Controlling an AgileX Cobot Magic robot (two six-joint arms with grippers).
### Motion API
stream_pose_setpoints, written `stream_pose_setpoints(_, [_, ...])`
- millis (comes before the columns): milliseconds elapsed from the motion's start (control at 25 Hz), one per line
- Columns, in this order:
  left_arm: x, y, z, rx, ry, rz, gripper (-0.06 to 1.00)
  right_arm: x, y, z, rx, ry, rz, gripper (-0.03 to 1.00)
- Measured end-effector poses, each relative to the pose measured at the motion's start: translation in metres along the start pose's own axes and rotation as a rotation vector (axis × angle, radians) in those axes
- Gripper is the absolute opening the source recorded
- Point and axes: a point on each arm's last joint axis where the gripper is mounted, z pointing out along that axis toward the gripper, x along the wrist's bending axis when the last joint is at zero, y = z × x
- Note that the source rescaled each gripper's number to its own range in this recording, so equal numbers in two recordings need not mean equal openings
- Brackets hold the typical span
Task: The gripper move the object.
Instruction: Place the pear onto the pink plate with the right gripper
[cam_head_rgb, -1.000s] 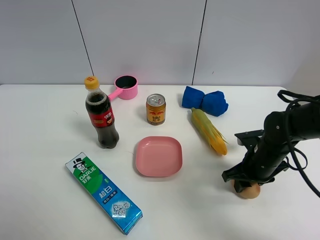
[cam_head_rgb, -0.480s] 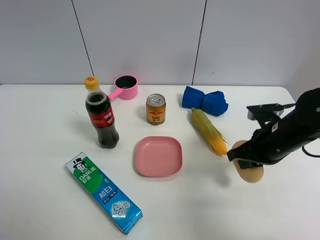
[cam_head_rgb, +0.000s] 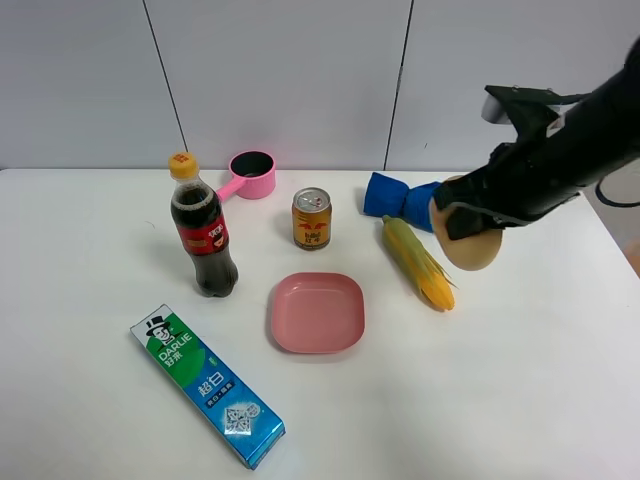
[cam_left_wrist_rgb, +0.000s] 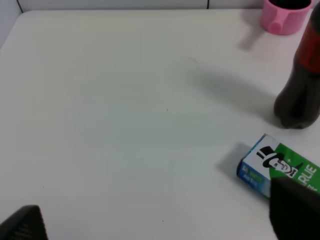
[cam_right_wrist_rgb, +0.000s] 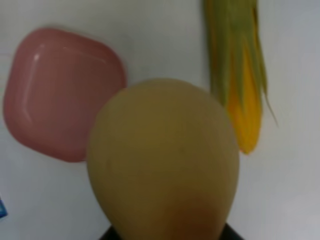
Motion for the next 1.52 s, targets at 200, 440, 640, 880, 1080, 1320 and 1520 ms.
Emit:
stream_pose_setpoints(200, [0.0,0.0,0.0,0.0,0.0,0.0,1.0,0.049,0.018,0.027,0.072,0.017,-0.18,0.01])
stream_pose_setpoints(440, [0.0,0.0,0.0,0.0,0.0,0.0,1.0,0.087,0.04,0.06,0.148,0.006,-0.297,0.0])
stream_pose_setpoints(640, [0.0,0.0,0.0,0.0,0.0,0.0,1.0,0.103,0.052,0.086,0.215,0.001,-0.333,0.0])
stream_pose_setpoints(880, [0.0,0.0,0.0,0.0,0.0,0.0,1.0,0.108,0.046,0.119,0.277,-0.027,-0.37,0.0])
stream_pose_setpoints(1080, [0.0,0.0,0.0,0.0,0.0,0.0,1.0,0.106,0.045,0.138,0.286,-0.036,-0.353,0.0])
stream_pose_setpoints(1320, [0.0,0.0,0.0,0.0,0.0,0.0,1.0,0.107,0.042,0.152,0.297,-0.033,-0.35,0.0])
stream_pose_setpoints(1520, [0.0,0.0,0.0,0.0,0.0,0.0,1.0,0.105,0.038,0.168,0.325,-0.039,-0.348,0.0])
